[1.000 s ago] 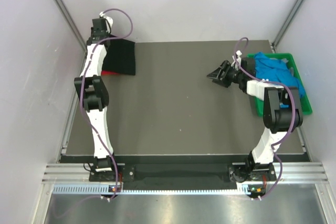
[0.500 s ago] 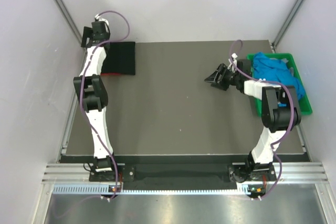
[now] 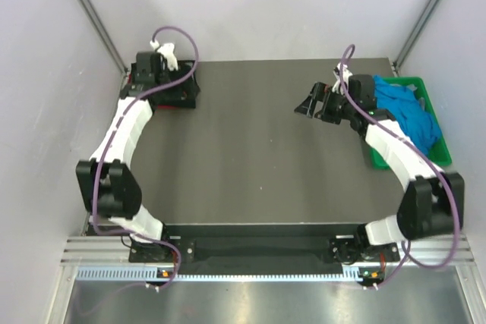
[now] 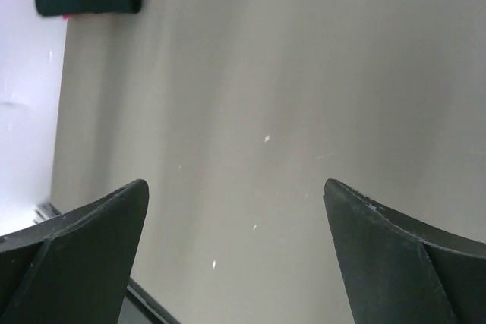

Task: Fold and stack the t-shirts
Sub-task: Reset both grippers

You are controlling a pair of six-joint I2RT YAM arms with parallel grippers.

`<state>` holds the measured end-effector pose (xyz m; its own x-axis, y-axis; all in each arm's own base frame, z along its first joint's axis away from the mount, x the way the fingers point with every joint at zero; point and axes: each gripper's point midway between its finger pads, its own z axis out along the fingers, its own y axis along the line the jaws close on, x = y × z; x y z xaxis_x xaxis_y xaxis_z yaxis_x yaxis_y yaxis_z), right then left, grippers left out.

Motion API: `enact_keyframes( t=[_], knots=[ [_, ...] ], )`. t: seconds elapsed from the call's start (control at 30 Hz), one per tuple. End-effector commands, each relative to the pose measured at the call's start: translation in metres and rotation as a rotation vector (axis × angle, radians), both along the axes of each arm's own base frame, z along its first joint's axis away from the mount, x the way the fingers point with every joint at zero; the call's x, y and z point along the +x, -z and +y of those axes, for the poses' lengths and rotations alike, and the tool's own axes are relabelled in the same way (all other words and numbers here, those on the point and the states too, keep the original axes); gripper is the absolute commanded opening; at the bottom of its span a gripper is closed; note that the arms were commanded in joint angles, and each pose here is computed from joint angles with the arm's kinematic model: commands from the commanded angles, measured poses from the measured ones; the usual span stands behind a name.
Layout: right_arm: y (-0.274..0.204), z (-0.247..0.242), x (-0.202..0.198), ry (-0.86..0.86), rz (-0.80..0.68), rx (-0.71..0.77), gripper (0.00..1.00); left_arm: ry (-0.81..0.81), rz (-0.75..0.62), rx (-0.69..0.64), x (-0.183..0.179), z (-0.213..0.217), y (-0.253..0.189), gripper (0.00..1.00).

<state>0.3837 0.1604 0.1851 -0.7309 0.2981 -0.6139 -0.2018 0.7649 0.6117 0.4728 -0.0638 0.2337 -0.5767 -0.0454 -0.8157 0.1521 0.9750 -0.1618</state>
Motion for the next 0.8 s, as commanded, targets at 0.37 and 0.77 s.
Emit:
enact_keyframes(
  t=[0.37,0.77],
  knots=[
    [-0.109,0.004,-0.095,0.029,-0.289,0.019,1.0,0.424,0.0,-0.489,-0.134,-0.144,-0.026,0.99],
    [-0.131,-0.015,-0.104,0.113,-0.365,-0.013,1.0,0.431,-0.196,-0.515,-0.144,-0.138,-0.07,0.99]
  ],
)
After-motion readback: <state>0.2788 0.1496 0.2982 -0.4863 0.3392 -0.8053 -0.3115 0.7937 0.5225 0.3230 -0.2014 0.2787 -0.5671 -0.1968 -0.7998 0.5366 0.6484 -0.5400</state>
